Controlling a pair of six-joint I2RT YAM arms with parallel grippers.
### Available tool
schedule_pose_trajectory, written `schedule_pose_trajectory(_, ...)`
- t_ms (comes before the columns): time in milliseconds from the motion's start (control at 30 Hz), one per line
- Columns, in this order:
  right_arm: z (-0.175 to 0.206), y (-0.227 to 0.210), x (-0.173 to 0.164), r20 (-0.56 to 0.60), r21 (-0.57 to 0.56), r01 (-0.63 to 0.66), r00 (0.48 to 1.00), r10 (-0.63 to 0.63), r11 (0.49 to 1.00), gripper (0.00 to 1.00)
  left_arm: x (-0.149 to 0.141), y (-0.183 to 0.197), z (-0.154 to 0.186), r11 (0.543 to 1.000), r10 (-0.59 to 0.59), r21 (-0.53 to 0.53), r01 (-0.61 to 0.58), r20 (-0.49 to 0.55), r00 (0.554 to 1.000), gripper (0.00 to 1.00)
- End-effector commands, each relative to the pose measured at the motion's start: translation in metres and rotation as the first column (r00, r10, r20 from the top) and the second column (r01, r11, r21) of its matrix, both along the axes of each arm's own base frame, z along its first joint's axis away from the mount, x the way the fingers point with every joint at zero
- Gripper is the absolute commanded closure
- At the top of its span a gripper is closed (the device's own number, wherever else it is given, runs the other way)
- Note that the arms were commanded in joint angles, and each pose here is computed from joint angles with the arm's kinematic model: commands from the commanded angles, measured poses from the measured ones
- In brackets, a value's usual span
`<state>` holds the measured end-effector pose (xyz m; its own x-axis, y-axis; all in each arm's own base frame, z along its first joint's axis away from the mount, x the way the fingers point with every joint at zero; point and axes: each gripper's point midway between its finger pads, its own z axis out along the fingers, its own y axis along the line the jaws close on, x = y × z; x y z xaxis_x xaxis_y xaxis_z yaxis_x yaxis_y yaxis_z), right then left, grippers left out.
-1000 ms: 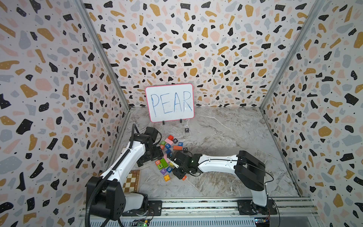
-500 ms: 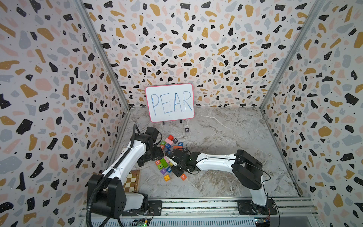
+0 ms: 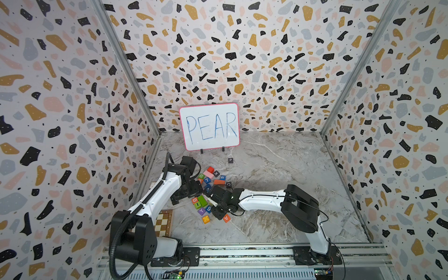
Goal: Spell the uppercase word “pear” with letter blocks
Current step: Pick up the letter block from the center of the board.
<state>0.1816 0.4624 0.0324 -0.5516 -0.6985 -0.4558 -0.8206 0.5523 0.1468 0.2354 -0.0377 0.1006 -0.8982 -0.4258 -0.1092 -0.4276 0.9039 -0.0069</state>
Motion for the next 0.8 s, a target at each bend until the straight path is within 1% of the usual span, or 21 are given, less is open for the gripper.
schedule_pose_trajectory(0,0.011,0.004,0.002,0.011,0.002,0.002,1.0,-0.002,1.0,0.75,0.007,-0.002,0.01,1.0,-0.007,-0.015,0.007,0.03,1.0,0.01)
schedule_pose_trajectory(167,0.025,0.005,0.003,0.014,0.021,0.019,1.0,-0.019,1.0,0.76,0.012,-0.007,0.016,0.999,-0.014,-0.046,0.017,0.058,0.998,0.01)
schedule_pose_trajectory(267,0.036,0.001,0.005,0.027,0.03,0.041,0.999,-0.042,0.999,0.77,0.019,-0.016,0.018,0.995,-0.015,-0.093,0.023,0.087,0.996,0.01)
schedule_pose_trajectory(333,0.043,-0.004,0.01,0.047,0.017,0.067,0.997,-0.067,0.998,0.78,0.024,-0.024,0.02,0.991,-0.018,-0.133,0.031,0.102,0.995,0.01)
schedule_pose_trajectory(467,0.066,-0.019,0.032,0.076,0.051,0.137,0.987,-0.14,0.989,0.78,0.037,-0.039,0.031,0.975,-0.034,-0.21,0.068,0.165,0.986,0.01)
schedule_pose_trajectory(633,0.082,-0.034,0.073,0.107,0.098,0.225,0.966,-0.235,0.969,0.79,0.057,-0.065,0.043,0.932,-0.055,-0.332,0.142,0.258,0.964,0.01)
schedule_pose_trajectory(700,0.085,-0.041,0.093,0.12,0.117,0.262,0.954,-0.275,0.958,0.78,0.065,-0.074,0.044,0.914,-0.055,-0.372,0.16,0.278,0.959,0.01)
schedule_pose_trajectory(767,0.087,-0.049,0.113,0.129,0.128,0.301,0.94,-0.317,0.945,0.79,0.072,-0.079,0.041,0.906,-0.055,-0.389,0.164,0.276,0.96,0.01)
